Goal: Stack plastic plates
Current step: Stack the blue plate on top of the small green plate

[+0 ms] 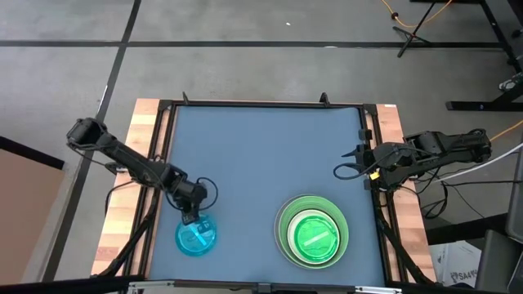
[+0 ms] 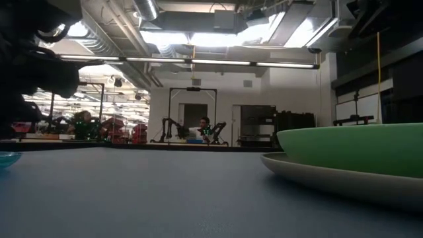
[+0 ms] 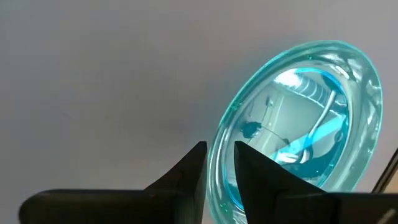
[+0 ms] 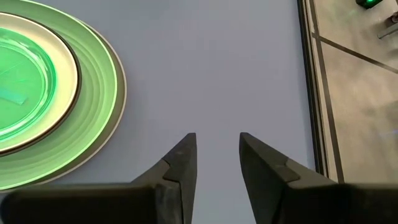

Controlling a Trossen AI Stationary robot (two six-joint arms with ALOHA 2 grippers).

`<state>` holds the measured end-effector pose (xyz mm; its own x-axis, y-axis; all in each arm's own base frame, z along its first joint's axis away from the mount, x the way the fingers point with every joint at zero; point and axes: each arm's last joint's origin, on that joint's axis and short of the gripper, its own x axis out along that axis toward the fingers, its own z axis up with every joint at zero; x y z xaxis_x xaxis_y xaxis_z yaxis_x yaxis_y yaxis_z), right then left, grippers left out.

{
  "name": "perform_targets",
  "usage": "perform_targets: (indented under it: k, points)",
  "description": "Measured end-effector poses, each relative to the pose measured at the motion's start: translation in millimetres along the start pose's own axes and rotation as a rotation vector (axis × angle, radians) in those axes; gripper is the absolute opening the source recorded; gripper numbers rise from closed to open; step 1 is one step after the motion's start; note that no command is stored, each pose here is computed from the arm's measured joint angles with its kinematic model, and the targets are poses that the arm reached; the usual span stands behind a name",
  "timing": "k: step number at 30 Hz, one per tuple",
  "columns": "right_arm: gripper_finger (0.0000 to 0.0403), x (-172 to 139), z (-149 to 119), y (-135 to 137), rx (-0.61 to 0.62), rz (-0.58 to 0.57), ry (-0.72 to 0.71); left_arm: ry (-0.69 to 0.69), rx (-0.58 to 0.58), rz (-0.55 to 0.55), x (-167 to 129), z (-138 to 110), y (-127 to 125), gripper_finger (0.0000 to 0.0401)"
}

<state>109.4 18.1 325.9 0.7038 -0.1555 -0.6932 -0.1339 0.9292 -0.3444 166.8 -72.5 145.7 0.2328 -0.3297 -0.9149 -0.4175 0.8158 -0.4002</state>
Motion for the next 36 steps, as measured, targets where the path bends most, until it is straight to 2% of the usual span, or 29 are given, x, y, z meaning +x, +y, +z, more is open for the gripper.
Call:
perform_targets:
  k: [8, 19, 22, 31, 36]
  points:
    - [0.0111, 0, 0, 0, 0.000, 0.000, 0.000, 0.003, -0.020, 0.018, 6, -10, 0, 0.0073]
    - [0.0111, 0, 0, 0, 0.000, 0.000, 0.000, -0.012, 0.000, -0.023, 9, -14, -7, 0.0073]
    - [0.0111, 0, 0, 0, 0.000, 0.000, 0.000, -0.015, -0.028, -0.034, 9, -14, -9, 0.0073]
    - [0.0111, 0, 0, 0, 0.000, 0.000, 0.000, -0.095, -0.044, 0.019, 9, -15, -9, 0.0073]
    - [0.0111, 0, 0, 0, 0.000, 0.000, 0.000, -0.078, -0.026, 0.015, 10, -18, -11, 0.0073]
